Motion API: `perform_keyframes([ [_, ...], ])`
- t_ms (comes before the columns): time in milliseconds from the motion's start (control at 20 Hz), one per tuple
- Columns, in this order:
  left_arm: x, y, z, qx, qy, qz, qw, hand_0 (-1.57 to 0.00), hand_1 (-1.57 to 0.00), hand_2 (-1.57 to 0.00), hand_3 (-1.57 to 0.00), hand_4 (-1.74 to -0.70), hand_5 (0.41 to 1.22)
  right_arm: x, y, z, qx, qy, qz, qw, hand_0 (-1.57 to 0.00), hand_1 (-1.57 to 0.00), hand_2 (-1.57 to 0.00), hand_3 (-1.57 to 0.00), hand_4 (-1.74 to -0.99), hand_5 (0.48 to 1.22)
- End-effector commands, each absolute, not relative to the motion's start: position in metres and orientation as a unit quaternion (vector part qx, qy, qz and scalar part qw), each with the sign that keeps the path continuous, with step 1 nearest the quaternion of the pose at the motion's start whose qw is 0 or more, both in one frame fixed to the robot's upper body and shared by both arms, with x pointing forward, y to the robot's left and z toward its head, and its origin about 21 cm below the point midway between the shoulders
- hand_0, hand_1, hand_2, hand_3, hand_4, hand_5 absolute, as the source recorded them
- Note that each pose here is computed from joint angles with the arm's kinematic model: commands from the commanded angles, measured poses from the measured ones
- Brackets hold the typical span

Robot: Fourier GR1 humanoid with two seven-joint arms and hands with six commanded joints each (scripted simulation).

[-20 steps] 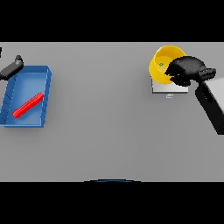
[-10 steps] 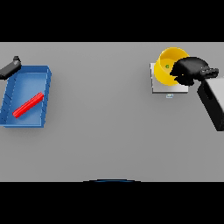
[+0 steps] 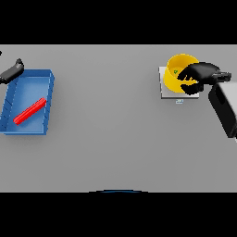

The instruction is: Pick up the red beaker and tilt it to pour out 1 green nut into yellow bowl. Pick up the yellow bowl and place it on the metallic measuring scale.

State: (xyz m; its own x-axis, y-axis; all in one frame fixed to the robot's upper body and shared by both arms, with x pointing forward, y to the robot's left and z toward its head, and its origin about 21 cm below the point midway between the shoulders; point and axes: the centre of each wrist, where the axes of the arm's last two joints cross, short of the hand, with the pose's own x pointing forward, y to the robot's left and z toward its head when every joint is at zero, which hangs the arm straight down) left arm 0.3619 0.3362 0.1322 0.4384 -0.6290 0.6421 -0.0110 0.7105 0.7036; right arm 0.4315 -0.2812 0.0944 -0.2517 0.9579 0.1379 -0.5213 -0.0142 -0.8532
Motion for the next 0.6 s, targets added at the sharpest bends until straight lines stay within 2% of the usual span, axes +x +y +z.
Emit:
perform_keyframes([
  [0, 0.361, 0.335, 0.131, 0.326, -0.493, -0.198, 0.782, 0.0, 0.0, 0.0, 0.0, -0.85, 0.766, 0.432, -0.28, 0.095, -0.257, -0.426, 0.662, 0.561, -0.58, -0.44, -0.46, -0.66, -1.528, 0.899],
  [100, 0.362, 0.337, 0.134, 0.323, -0.502, -0.198, 0.778, 0.0, 0.0, 0.0, 0.0, -0.85, 0.771, 0.43, -0.283, 0.093, -0.255, -0.418, 0.664, 0.565, -0.37, -0.28, -0.35, -0.56, -1.501, 0.865],
  [200, 0.362, 0.335, 0.136, 0.319, -0.503, -0.196, 0.779, 0.0, 0.0, 0.0, 0.0, -0.85, 0.771, 0.432, -0.285, 0.093, -0.263, -0.411, 0.665, 0.565, -0.24, -0.18, -0.26, -0.47, -1.471, 0.836],
  [350, 0.361, 0.331, 0.134, 0.322, -0.499, -0.196, 0.78, 0.0, 0.0, 0.0, 0.0, -0.85, 0.774, 0.432, -0.291, 0.096, -0.265, -0.404, 0.674, 0.559, -0.12, -0.09, -0.15, -0.36, -1.442, 0.811],
  [550, 0.356, 0.331, 0.137, 0.331, -0.504, -0.195, 0.774, 0.0, 0.0, 0.0, 0.0, -0.85, 0.768, 0.43, -0.286, 0.089, -0.259, -0.407, 0.679, 0.553, -0.05, -0.04, -0.06, -0.26, -1.414, 0.796],
])
